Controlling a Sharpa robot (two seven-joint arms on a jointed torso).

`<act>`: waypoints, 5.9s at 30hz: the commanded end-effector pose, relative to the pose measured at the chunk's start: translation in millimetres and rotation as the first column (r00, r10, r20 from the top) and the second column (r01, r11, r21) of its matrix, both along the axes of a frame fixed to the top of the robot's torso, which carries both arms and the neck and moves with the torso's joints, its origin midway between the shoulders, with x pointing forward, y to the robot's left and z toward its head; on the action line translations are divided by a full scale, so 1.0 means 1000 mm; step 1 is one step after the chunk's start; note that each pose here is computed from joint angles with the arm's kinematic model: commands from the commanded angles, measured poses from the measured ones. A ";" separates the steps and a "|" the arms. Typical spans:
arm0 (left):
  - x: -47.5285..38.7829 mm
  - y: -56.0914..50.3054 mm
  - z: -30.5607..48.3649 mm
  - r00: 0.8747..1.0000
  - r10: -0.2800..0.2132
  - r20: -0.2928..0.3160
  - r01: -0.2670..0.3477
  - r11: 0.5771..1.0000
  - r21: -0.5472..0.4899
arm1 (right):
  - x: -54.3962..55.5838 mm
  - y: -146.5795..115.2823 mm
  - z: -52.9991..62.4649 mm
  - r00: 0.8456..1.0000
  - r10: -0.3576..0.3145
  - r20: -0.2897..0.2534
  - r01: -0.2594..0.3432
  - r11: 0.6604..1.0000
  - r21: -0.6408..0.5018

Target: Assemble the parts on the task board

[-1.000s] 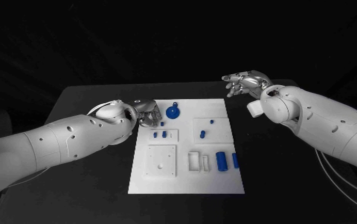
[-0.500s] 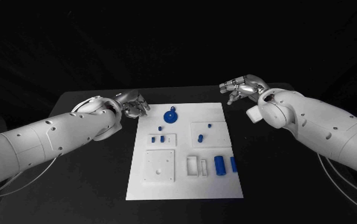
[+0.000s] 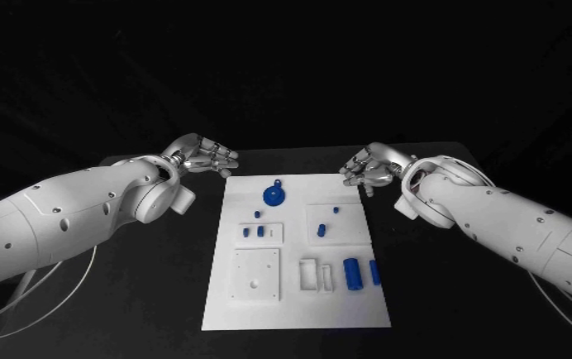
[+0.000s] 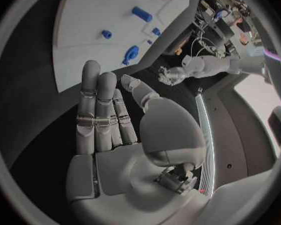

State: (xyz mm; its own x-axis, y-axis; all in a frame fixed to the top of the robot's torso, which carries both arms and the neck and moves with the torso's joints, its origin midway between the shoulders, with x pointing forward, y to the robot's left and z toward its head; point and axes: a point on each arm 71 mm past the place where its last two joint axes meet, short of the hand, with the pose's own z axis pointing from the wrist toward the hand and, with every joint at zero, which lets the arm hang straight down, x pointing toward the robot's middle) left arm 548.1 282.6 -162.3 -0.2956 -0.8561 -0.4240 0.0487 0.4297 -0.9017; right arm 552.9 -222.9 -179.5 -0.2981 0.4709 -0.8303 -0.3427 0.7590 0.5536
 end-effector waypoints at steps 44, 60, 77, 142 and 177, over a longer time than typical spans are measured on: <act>-0.0120 -0.026 0.0042 0.992 -0.118 -0.048 0.106 0.972 -0.209 | -0.037 0.057 -0.052 0.986 0.097 0.133 -0.025 0.886 -0.462; -0.0127 -0.030 0.0048 0.991 -0.135 -0.025 0.129 0.978 -0.163 | -0.035 0.054 -0.057 0.985 0.067 0.160 0.019 0.875 -0.484; -0.0147 -0.039 0.0068 0.984 -0.177 0.020 0.178 0.978 -0.107 | -0.035 0.056 -0.059 0.975 0.071 0.212 0.042 0.874 -0.483; 0.0007 -0.046 0.0072 1.000 -0.007 0.017 0.011 0.969 -0.248 | -0.116 0.179 -0.050 0.896 0.404 0.186 -0.307 0.865 -0.397; 0.0010 -0.046 0.0064 1.000 -0.021 0.006 0.022 0.967 -0.255 | -0.126 0.192 -0.079 0.900 0.413 0.138 -0.305 0.824 -0.477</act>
